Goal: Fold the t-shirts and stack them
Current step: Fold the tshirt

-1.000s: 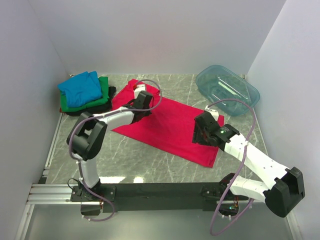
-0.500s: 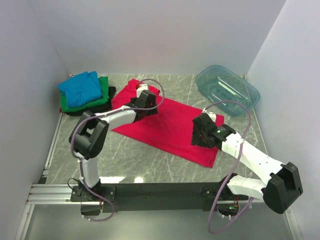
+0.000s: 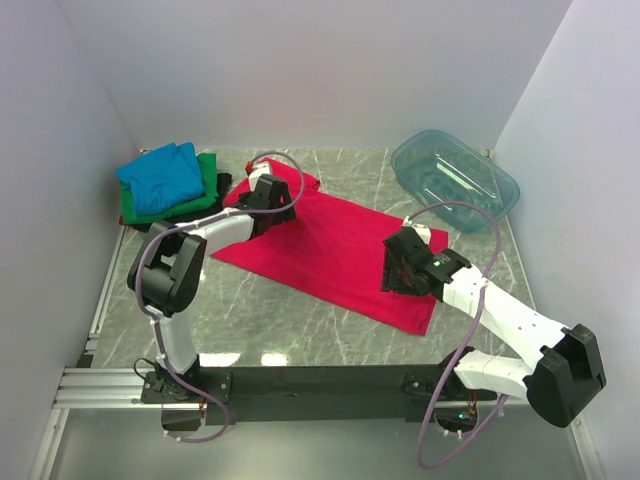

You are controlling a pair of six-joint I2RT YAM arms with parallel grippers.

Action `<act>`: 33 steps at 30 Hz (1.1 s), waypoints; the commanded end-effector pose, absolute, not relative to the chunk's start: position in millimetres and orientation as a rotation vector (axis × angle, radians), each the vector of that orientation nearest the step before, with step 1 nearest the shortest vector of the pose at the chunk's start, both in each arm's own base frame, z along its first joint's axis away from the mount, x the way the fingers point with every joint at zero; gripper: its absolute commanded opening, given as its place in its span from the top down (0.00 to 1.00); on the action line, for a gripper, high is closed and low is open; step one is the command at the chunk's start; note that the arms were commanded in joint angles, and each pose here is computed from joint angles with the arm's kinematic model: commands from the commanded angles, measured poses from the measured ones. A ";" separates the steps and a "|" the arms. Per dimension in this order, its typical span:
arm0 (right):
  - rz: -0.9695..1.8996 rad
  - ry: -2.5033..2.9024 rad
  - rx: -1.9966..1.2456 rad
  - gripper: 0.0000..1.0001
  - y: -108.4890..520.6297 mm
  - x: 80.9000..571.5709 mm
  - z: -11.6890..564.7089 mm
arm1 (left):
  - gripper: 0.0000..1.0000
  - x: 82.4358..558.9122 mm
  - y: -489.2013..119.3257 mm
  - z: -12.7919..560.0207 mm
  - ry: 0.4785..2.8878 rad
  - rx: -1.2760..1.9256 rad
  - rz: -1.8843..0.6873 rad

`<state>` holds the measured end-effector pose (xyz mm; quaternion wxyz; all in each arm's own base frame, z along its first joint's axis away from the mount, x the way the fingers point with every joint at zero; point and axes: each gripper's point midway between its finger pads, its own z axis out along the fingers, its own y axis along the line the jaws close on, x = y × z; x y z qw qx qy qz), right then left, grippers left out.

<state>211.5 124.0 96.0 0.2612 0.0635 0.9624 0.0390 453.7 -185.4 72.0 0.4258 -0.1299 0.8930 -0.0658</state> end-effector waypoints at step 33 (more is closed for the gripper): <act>0.140 2.594 0.162 0.41 129.1 202.3 96.2 | 0.15 558.8 -186.1 126.9 1.986 -0.274 -0.130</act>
